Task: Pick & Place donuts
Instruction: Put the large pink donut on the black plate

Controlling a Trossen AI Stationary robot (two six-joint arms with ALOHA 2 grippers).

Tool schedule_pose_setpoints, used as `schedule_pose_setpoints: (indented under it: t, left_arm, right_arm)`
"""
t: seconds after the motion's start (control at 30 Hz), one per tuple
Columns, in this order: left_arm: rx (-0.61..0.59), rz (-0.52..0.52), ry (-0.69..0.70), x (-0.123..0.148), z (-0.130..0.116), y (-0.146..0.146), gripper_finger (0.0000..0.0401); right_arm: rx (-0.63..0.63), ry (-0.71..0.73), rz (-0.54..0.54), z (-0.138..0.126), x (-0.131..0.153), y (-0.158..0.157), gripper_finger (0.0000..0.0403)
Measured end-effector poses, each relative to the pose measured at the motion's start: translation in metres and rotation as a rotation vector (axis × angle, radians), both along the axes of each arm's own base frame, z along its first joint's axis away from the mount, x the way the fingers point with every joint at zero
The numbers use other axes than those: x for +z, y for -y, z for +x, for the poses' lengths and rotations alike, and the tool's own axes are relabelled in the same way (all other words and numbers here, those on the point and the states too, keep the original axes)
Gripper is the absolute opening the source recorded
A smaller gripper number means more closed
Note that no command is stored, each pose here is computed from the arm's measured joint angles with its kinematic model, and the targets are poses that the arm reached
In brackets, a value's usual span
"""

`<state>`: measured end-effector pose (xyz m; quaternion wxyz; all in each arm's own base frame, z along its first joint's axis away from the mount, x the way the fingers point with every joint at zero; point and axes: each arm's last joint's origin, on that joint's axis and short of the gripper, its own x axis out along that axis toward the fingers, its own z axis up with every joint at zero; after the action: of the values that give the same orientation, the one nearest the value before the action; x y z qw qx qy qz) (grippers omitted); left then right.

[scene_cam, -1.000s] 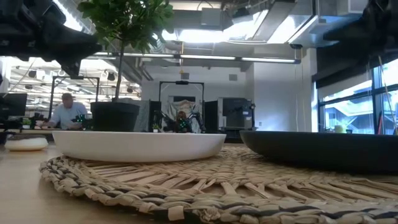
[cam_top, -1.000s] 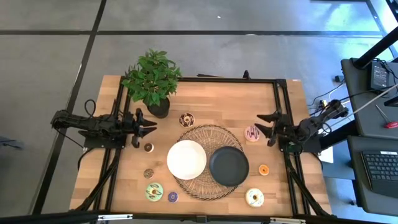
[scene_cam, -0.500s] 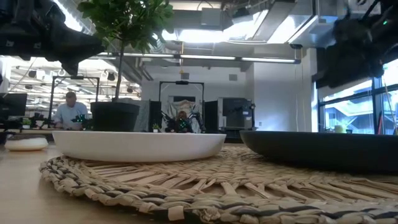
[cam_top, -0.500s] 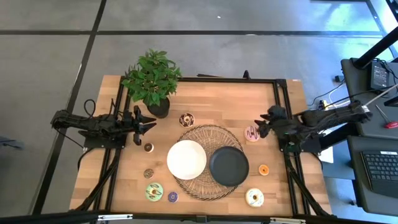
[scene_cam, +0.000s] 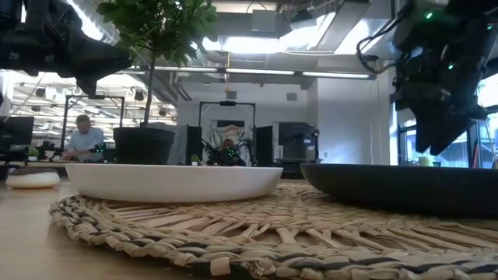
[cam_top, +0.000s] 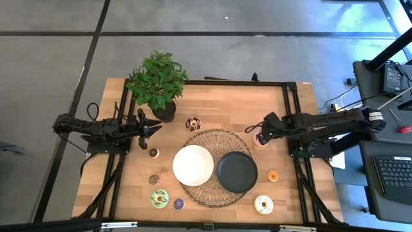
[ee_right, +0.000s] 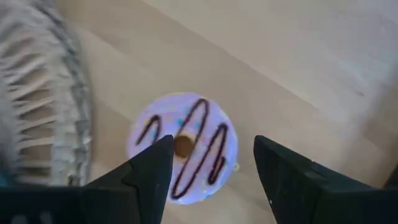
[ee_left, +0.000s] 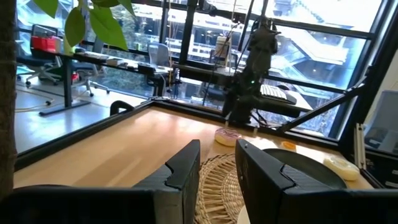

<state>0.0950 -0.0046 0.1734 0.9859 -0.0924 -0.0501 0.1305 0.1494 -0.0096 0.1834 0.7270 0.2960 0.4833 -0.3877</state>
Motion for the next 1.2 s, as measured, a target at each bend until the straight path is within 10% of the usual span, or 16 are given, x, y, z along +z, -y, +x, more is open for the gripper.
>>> schedule_pose_setpoints:
  t: [0.6, 1.2]
  left_arm:
    - [0.001, 0.000, 0.000, 0.000, 0.000, 0.000, 0.0098]
    - [0.001, 0.000, -0.001, 0.000, 0.000, 0.000, 0.0098]
  right_arm:
    - [0.030, -0.183, 0.115, 0.021, -0.034, 0.018, 0.0209]
    - [0.168, -0.177, 0.082, 0.029, -0.010, 0.016, 0.0014]
